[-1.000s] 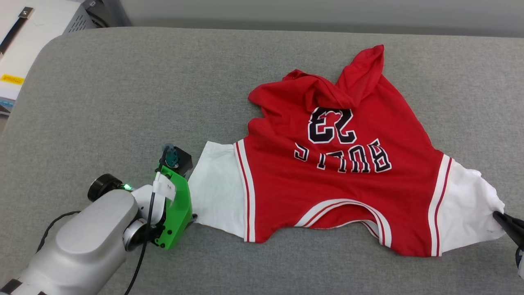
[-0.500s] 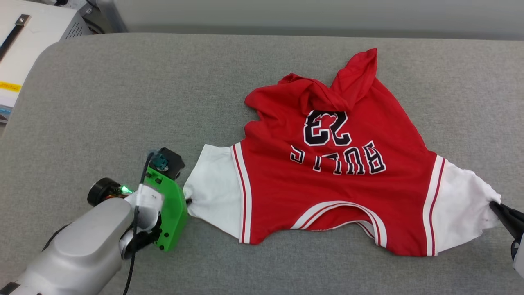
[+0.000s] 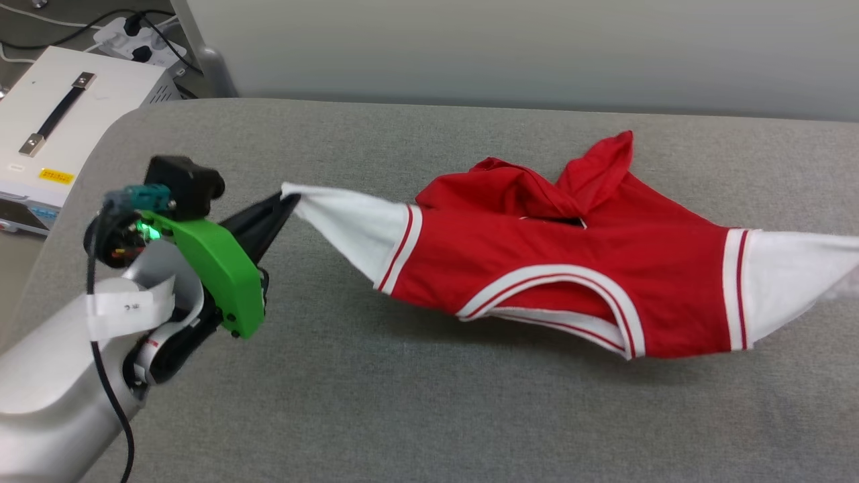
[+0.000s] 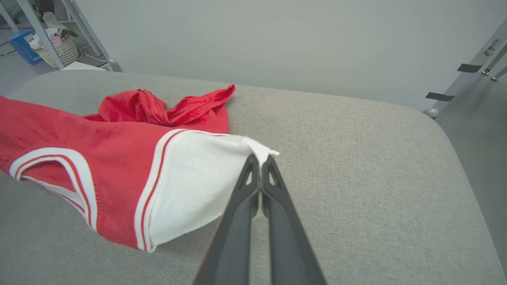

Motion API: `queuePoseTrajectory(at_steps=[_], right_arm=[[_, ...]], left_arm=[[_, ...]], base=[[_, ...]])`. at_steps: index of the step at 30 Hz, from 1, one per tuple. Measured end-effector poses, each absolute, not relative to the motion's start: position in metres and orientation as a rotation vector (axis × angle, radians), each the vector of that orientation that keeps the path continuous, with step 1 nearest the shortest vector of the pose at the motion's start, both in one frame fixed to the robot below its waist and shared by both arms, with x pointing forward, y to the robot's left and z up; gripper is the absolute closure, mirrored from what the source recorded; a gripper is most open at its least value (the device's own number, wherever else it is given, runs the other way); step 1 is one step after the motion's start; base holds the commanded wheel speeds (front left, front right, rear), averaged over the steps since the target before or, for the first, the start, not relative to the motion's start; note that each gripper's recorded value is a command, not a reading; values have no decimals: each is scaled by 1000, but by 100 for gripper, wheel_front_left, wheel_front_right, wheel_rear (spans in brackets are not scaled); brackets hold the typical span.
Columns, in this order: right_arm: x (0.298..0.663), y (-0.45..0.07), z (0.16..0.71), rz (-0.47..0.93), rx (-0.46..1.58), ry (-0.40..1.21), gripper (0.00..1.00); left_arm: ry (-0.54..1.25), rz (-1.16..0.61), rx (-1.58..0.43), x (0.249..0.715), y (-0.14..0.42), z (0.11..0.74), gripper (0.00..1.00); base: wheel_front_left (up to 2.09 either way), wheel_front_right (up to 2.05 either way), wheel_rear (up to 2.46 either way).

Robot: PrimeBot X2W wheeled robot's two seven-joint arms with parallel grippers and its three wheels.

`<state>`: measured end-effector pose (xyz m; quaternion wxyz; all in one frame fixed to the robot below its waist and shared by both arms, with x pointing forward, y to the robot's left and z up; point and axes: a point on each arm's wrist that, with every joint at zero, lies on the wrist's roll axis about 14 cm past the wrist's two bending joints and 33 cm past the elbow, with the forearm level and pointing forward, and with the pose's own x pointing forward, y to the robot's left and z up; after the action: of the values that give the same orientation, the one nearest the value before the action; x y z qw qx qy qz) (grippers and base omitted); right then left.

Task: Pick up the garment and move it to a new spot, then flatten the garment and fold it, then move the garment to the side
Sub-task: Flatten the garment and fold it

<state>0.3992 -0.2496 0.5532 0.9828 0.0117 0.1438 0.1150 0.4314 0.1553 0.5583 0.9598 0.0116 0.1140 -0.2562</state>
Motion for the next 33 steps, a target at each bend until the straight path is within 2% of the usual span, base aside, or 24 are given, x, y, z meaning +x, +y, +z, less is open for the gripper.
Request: queuePoseTrajectory(at_steps=[6, 15, 22, 33], right_arm=[[417, -254, 626, 233, -47, 68, 100], [440, -252, 715, 257, -141, -178, 100], [476, -244, 745, 279, -174, -239, 100], [570, -230, 772, 254, -184, -319, 100]], left_arm=[[-37, -541, 47, 434, 142, 653, 100], [-302, -605, 82, 442, 112, 749, 100], [-401, -628, 63, 476, 95, 799, 100], [-439, -542, 113, 572, 91, 817, 100]], base=[[0, 0, 0], [0, 0, 0], [0, 0, 0], [0, 0, 0]])
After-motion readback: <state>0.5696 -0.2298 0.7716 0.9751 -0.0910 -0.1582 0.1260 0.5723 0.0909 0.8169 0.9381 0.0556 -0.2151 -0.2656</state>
